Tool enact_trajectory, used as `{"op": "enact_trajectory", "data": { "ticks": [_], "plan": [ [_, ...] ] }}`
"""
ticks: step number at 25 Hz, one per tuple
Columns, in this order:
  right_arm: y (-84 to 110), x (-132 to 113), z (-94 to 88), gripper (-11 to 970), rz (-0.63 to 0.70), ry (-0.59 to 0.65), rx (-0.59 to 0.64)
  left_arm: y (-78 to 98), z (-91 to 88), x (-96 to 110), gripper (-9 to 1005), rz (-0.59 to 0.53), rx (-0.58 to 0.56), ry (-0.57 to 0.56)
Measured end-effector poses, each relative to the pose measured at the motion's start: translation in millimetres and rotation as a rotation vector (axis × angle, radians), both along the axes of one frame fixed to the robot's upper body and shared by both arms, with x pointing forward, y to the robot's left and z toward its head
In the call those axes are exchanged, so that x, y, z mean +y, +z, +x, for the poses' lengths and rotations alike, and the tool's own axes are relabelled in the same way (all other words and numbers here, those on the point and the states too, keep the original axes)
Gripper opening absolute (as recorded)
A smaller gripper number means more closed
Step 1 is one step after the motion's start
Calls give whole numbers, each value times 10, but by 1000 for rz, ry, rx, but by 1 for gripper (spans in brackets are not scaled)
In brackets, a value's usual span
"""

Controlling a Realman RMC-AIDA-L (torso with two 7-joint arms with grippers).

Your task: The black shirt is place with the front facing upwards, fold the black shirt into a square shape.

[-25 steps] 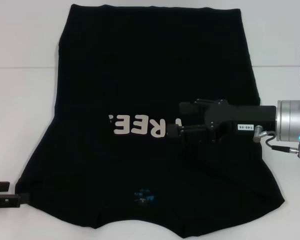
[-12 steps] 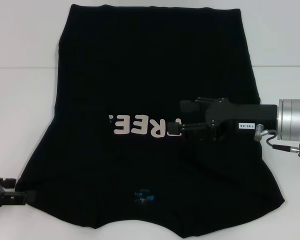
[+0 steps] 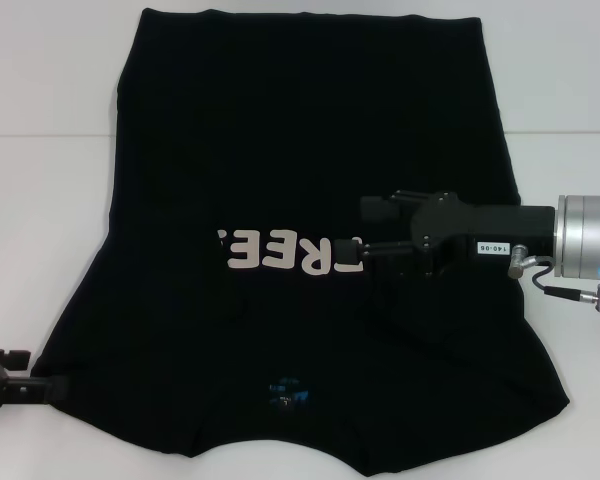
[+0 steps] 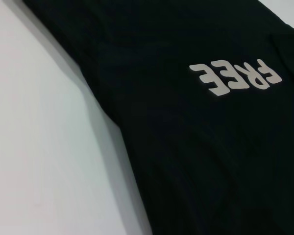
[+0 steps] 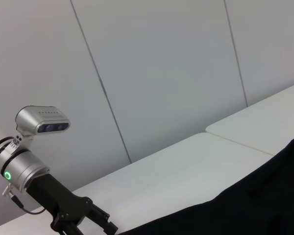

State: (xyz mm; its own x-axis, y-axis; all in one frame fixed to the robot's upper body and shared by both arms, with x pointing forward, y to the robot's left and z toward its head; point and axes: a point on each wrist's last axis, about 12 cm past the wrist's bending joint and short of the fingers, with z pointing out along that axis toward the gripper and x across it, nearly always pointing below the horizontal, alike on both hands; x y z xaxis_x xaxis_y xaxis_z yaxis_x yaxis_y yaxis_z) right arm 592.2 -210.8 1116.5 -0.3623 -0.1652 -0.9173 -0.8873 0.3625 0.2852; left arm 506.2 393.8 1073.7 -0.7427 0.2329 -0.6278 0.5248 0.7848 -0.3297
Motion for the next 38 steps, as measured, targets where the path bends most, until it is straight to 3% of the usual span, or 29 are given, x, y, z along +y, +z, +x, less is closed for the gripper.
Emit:
{"op": "enact_trajectory", "data": {
  "ticks": [33, 38],
  "plan": [
    [0, 3, 8, 944, 2, -7, -6, 17, 95, -155, 842, 18, 15, -77],
    [7, 1, 6, 944, 9, -8, -11, 1, 101, -152, 634, 33, 21, -72]
  ]
}}
